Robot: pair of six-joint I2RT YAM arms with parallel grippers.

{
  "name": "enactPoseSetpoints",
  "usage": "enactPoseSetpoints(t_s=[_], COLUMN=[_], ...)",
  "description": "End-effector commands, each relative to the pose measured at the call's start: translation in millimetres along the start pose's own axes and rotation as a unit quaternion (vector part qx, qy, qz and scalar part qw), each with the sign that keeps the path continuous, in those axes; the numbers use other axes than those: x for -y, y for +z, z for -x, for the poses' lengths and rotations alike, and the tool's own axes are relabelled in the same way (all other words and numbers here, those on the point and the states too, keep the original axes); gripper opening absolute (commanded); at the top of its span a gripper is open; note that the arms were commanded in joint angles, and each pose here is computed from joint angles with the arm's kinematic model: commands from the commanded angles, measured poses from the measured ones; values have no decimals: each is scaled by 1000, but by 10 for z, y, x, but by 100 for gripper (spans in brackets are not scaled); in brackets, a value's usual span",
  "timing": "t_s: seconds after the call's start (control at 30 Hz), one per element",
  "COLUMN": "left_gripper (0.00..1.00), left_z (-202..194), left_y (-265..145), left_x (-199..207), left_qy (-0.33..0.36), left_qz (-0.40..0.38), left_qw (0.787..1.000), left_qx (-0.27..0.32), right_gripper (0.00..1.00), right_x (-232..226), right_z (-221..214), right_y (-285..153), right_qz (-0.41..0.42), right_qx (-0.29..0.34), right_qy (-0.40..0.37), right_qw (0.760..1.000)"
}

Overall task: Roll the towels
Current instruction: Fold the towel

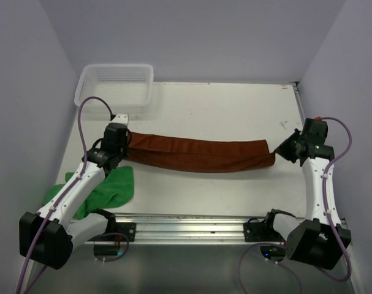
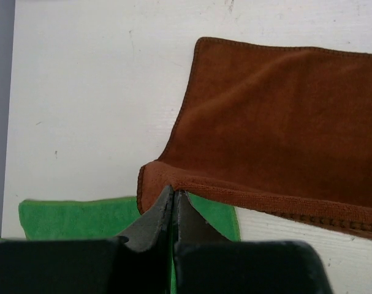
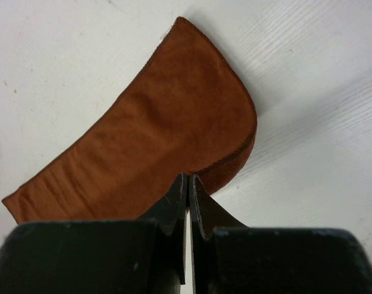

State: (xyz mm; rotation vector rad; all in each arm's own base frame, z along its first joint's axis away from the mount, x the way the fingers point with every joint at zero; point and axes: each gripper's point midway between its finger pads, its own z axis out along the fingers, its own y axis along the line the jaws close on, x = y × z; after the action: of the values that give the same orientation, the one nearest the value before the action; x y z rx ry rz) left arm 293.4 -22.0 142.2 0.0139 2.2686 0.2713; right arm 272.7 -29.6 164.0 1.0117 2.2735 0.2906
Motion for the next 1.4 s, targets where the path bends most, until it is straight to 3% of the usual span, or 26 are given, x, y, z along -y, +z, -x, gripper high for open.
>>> enactPoseSetpoints(t_s=[0.0, 0.63, 1.1, 1.37], left_gripper=[0, 0, 0, 0], left_z=[171, -289, -146, -21], left_y=[-30, 433, 692, 758], left_x=[-1, 173, 234, 220], left_qy=[-22, 49, 90, 88], left_qz=[9, 38, 56, 75], left_qw=[999, 993, 987, 987], left_qx=[27, -101, -123, -115], right_gripper=[0, 0, 0, 0], right_x=[77, 626, 620, 431], right_z=[31, -235, -271, -62], right_y=[-71, 396, 643, 673], right_qz=[-7, -104, -84, -73], right_qx=[27, 17, 12, 16], right_qy=[-10, 18, 3, 6], right_qw=[1000, 994, 996, 997])
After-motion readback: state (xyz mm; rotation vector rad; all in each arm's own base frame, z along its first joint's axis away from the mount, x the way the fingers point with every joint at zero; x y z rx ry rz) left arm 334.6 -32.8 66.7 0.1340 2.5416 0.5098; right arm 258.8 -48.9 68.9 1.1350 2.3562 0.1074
